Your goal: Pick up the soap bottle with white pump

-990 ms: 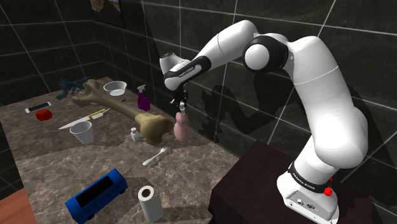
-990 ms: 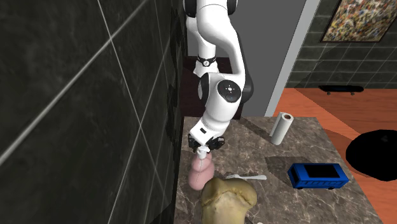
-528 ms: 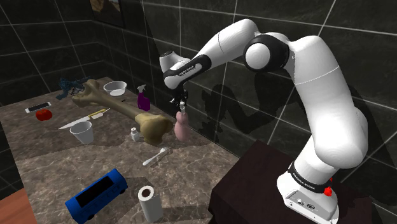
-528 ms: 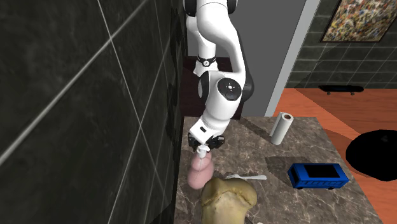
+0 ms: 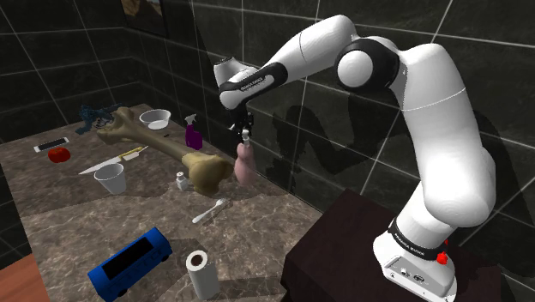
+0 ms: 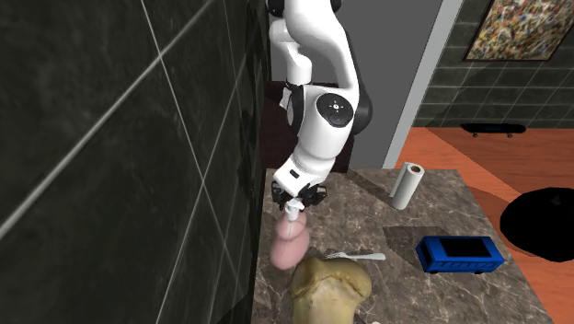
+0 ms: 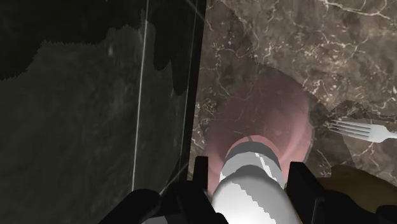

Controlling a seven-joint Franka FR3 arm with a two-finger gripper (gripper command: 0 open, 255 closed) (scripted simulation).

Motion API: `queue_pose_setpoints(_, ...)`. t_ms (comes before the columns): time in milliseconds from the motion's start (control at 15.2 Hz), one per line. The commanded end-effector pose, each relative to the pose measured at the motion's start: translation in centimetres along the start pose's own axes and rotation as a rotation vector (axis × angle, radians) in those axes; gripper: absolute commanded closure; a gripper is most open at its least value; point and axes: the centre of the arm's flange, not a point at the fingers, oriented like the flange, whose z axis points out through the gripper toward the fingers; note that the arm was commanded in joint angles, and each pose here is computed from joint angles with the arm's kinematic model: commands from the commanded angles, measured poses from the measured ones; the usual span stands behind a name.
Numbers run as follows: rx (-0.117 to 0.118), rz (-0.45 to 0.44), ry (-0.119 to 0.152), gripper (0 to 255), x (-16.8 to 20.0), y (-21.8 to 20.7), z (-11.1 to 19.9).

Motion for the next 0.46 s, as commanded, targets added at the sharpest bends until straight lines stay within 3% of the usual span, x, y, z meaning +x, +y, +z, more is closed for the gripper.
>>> queue_pose_setpoints(0,0.000,0.000,0.001,255,0.0,0.3,-1.1)
queue_pose_setpoints(396,0.000,0.000,0.001,255,-0.3,0.7,-3.2)
